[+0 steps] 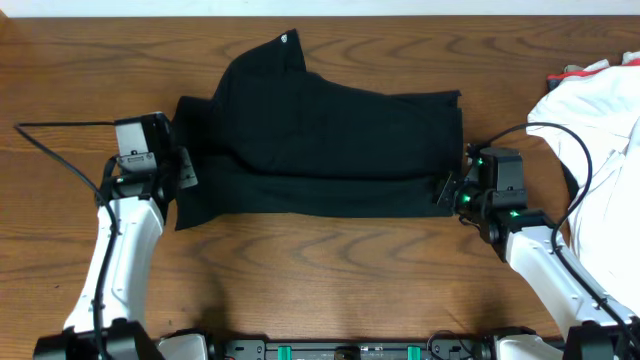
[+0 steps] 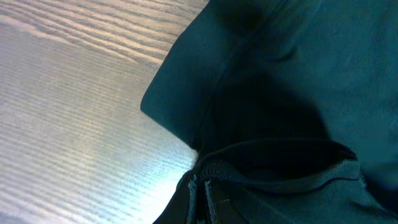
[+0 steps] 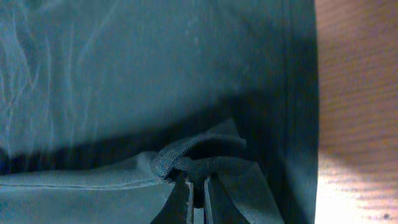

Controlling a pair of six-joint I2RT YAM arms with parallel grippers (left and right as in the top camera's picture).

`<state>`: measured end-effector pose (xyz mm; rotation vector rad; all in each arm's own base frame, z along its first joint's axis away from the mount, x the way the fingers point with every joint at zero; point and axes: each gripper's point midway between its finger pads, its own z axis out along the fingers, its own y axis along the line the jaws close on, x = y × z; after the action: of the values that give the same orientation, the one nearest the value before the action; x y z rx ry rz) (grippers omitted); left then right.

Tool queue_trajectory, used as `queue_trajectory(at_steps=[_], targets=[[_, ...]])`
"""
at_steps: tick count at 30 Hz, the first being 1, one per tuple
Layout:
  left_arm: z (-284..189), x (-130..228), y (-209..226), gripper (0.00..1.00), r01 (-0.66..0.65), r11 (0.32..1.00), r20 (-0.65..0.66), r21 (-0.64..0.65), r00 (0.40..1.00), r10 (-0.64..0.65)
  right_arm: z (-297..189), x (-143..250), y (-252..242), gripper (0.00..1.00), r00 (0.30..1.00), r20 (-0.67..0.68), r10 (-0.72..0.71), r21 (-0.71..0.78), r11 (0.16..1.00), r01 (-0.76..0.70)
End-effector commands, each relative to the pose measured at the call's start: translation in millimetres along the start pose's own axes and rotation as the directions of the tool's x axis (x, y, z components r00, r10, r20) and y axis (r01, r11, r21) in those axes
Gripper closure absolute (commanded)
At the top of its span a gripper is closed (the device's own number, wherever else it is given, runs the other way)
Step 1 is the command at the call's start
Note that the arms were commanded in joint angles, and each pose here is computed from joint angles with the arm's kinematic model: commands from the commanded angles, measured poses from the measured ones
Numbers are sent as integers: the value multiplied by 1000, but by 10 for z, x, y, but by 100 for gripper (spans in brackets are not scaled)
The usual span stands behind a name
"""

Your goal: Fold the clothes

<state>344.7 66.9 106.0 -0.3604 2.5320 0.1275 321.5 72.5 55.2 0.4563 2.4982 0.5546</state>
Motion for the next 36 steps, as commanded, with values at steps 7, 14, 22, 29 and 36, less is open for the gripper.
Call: queue_trajectory(at_steps=[7,14,22,29,36], targets=[[22,-247,-12,93,-31,1000,77,2,997,31,72,-217,-55,95,997,82,-7,46,999,3],[25,-258,-12,71,-31,1000,81,2,996,31,84,-247,-71,69,996,94,-9,53,999,4],[-89,-62,119,13,-35,998,10,-44,999,36,85,-106,-155,44,999,34,-22,84,996,19],[-390,249,171,12,122,991,-74,-58,989,-126,63,80,-219,41,996,-49,-70,102,992,75],[-532,693,172,13,212,973,-237,-93,944,-228,55,217,-194,40,989,-113,-101,71,992,109]])
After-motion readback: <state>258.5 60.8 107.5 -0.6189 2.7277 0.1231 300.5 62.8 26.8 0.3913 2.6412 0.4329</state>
